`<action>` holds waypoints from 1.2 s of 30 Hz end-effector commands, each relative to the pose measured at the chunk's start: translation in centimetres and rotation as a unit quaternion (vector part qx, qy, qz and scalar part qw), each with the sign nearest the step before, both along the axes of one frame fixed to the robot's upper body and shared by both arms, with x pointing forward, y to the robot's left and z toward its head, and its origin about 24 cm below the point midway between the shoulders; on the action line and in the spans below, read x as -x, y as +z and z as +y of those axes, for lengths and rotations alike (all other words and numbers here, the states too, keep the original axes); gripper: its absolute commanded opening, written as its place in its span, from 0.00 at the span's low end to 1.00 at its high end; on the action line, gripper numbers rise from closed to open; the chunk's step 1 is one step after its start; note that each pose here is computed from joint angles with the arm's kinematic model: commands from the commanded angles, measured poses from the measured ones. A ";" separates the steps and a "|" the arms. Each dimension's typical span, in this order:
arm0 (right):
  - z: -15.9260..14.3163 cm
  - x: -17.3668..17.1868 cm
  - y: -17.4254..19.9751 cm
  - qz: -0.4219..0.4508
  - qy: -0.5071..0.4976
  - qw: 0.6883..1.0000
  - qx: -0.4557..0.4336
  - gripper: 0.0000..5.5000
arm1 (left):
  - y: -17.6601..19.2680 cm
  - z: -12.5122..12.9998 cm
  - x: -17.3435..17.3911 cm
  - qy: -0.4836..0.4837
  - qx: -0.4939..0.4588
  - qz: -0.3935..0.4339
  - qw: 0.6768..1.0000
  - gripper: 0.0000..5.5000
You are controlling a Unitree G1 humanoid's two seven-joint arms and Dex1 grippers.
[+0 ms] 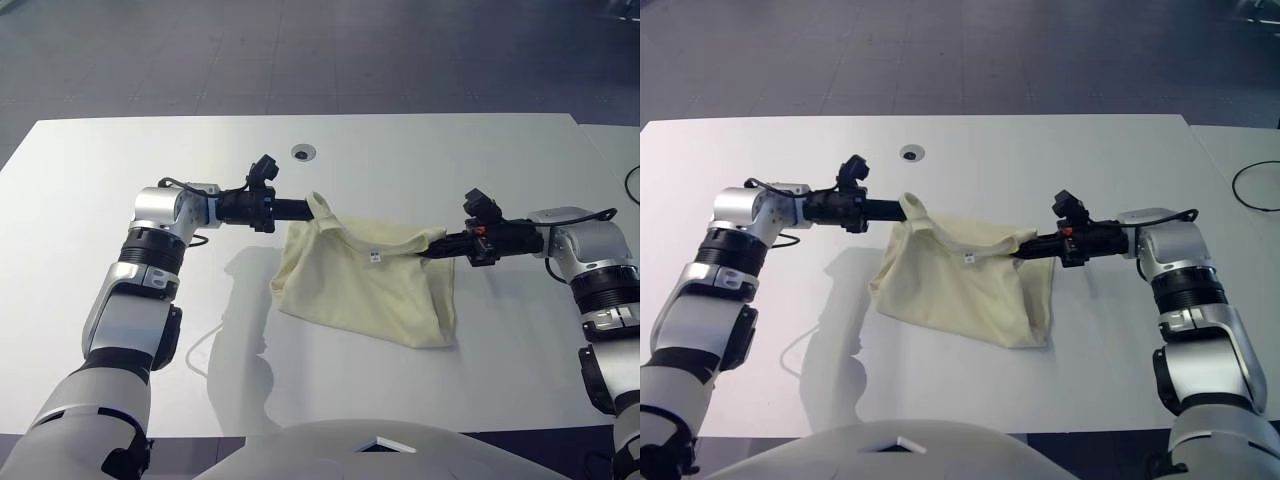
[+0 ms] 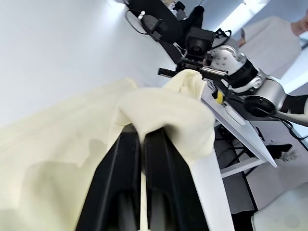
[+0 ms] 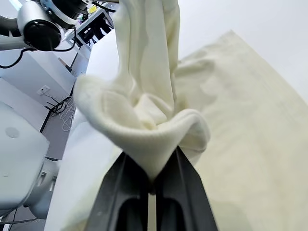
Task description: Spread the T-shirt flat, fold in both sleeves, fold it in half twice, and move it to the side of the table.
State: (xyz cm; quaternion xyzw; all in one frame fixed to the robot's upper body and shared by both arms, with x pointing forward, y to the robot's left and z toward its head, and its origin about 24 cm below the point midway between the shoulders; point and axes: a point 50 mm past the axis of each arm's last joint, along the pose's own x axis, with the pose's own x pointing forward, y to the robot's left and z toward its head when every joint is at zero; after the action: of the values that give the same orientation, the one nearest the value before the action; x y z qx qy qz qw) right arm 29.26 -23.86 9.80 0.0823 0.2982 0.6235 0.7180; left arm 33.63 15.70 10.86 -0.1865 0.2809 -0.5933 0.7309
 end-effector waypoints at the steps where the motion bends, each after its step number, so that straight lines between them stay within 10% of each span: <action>1: 0.0 -0.9 0.4 -0.014 -0.007 1.000 0.005 0.00 | 0.1 0.0 -0.9 0.019 -0.011 -0.006 1.000 0.00; 36: -0.9 -3.2 -3.8 -0.019 -0.136 0.987 0.086 0.00 | -4.5 -1.3 -2.2 0.139 -0.089 0.037 0.986 0.00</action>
State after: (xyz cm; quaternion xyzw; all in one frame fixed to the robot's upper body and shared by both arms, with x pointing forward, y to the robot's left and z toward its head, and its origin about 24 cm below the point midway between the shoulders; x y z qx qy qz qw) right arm 31.98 -25.08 5.60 0.0556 0.3315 0.4940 0.8018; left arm 35.70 14.53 6.33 -0.1884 0.3297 -0.4558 0.8050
